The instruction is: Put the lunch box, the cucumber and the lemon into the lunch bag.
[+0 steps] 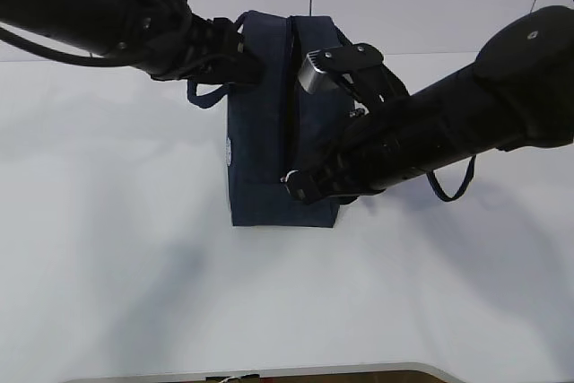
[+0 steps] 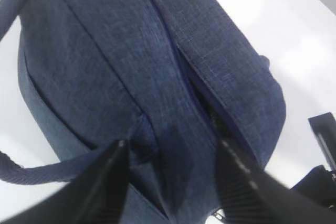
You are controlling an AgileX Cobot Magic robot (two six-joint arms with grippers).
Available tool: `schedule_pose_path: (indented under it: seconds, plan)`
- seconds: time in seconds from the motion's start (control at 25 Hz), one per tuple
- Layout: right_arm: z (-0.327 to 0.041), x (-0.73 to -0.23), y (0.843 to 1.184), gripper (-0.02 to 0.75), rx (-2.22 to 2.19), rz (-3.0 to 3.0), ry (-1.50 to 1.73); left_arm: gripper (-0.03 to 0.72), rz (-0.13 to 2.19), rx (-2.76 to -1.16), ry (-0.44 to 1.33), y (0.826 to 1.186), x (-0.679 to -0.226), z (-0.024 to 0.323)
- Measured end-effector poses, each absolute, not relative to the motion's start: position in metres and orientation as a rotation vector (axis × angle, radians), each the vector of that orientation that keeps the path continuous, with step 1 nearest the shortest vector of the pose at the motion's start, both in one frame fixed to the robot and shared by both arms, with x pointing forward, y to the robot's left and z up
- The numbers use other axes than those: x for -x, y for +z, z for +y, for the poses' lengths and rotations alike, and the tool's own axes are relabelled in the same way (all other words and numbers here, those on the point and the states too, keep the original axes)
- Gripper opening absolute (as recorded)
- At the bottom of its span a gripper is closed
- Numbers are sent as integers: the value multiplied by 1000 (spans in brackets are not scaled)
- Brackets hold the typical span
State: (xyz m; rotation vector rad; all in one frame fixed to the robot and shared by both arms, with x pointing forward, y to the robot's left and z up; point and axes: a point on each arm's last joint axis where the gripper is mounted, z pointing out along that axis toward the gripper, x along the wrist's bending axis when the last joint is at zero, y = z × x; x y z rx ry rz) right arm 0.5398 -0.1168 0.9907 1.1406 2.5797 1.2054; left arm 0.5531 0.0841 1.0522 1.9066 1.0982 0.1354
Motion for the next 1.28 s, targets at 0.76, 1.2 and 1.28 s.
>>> schedule_pose_path:
  seconds: [0.76, 1.2, 1.28]
  plan:
    - [-117, -540, 991, 5, -1143, 2583, 1202, 461, 832, -1940, 260, 1075, -507, 107]
    - [-117, -539, 991, 5, -1142, 2582, 1204, 461, 768, -1878, 271, 1034, -491, 112]
    - [-117, -539, 991, 5, -1145, 2581, 1204, 460, 763, -1889, 257, 1026, -490, 111]
